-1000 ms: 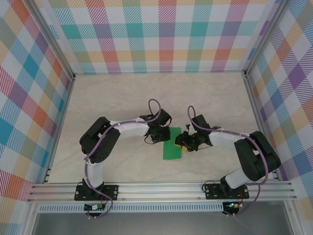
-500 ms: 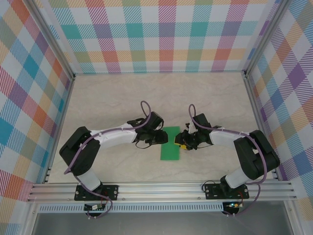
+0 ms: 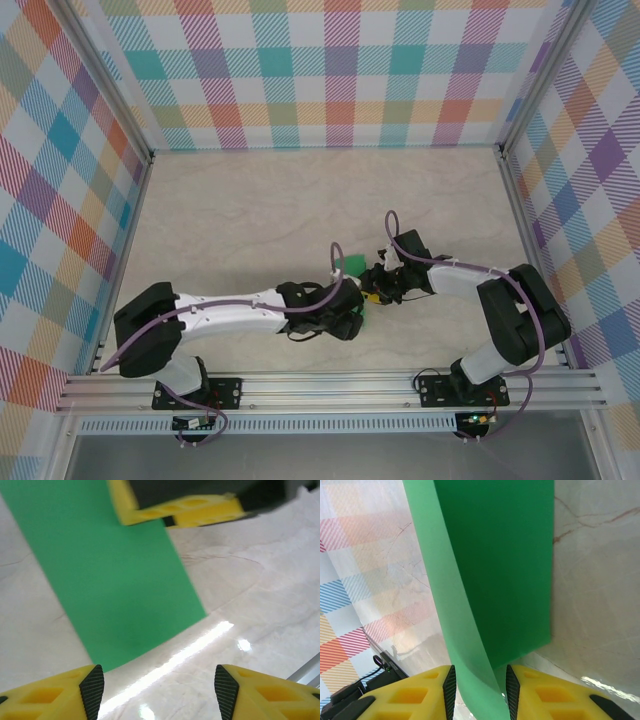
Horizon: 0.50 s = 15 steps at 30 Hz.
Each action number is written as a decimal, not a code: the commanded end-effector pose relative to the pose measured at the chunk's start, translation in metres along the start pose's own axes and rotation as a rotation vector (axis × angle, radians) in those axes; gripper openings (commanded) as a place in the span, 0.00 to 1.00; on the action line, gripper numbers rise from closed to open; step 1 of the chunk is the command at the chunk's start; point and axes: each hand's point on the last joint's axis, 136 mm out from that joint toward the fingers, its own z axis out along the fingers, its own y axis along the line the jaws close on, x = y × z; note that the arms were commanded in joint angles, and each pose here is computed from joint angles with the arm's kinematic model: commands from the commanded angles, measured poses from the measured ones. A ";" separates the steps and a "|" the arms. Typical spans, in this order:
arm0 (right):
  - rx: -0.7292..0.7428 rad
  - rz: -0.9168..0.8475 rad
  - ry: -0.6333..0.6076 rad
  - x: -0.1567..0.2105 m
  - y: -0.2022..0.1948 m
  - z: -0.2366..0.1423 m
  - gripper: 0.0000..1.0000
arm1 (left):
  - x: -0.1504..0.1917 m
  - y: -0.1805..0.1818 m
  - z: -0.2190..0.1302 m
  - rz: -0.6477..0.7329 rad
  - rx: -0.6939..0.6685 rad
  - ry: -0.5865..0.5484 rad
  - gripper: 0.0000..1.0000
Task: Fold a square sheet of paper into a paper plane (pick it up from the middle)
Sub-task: Third fold the triangle at the center of the table.
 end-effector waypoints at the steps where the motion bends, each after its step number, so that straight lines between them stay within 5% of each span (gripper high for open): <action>1: -0.028 -0.030 0.008 -0.004 0.010 -0.001 0.34 | 0.003 -0.002 0.005 0.209 -0.163 -0.015 0.65; 7: -0.040 -0.028 0.016 -0.003 0.013 -0.001 0.34 | 0.009 -0.026 0.016 0.452 -0.308 -0.021 0.67; 15: -0.051 -0.033 0.020 -0.005 0.019 -0.003 0.34 | 0.008 -0.017 0.023 0.493 -0.403 -0.037 0.70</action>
